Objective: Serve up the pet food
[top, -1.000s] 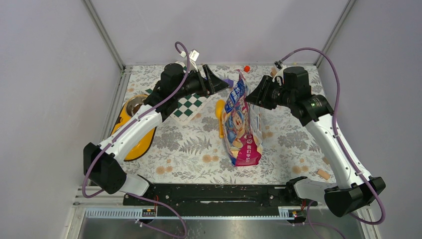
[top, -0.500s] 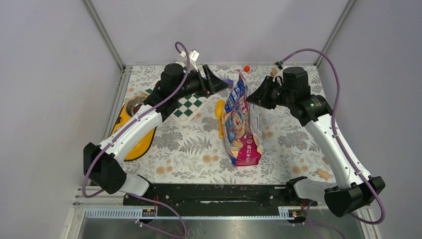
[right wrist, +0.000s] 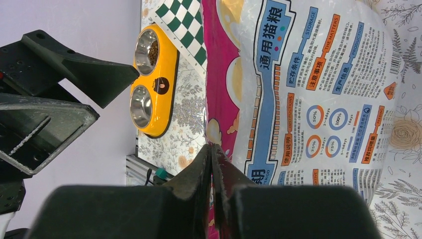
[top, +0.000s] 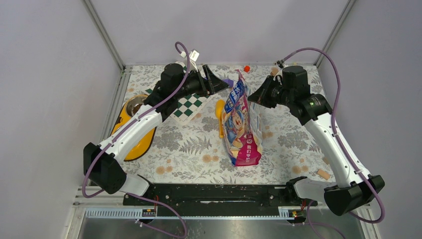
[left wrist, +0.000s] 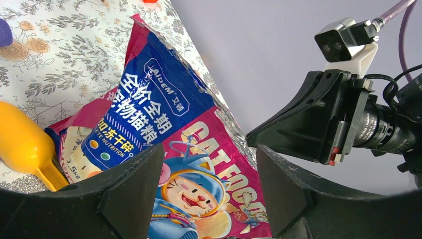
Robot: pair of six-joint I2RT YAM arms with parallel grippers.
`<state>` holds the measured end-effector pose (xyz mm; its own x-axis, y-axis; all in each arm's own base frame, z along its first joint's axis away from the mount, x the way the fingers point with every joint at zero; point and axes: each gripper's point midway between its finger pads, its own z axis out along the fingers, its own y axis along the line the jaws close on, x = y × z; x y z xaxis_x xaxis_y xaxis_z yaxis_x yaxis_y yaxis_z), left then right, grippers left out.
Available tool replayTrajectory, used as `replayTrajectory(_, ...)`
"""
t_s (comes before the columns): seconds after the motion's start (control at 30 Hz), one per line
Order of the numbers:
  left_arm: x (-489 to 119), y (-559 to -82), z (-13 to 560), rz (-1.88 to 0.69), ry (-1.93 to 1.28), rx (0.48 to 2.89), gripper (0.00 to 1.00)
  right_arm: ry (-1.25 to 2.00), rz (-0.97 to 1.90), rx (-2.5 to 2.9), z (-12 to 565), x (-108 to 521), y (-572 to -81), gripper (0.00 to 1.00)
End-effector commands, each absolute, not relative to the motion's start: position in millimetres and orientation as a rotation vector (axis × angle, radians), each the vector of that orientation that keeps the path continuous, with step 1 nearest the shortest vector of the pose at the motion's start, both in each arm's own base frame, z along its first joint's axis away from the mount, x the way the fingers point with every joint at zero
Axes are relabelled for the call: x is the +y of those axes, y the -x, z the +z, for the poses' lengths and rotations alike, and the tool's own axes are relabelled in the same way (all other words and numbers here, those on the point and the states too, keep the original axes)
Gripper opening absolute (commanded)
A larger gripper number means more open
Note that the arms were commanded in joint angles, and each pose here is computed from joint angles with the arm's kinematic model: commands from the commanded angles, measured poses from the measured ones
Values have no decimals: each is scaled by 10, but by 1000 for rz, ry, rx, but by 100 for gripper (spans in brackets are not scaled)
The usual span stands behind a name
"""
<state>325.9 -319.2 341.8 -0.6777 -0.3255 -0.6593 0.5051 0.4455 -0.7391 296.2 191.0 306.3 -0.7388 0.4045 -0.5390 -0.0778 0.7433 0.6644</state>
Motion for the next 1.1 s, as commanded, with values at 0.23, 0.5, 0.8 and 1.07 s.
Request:
replayTrajectory(0.23, -3236, -3219, 3562, -1350, -211, 1849, 69, -227, 855, 2204, 3153, 1922, -3160, 18)
replayTrajectory(0.5, -3243, -3217, 3566, -1353, -215, 1849, 69, -202, 830, 2213, 3116, 1938, -3239, 21)
replayTrajectory(0.8, -3275, -3204, 3525, -1364, -217, 1864, 69, -192, 742, 2263, 3029, 1816, -3141, 22)
replayTrajectory(1.07, -3353, -3179, 3475, -1377, -227, 1881, 68, -195, 762, 2273, 3019, 1794, -3004, 14)
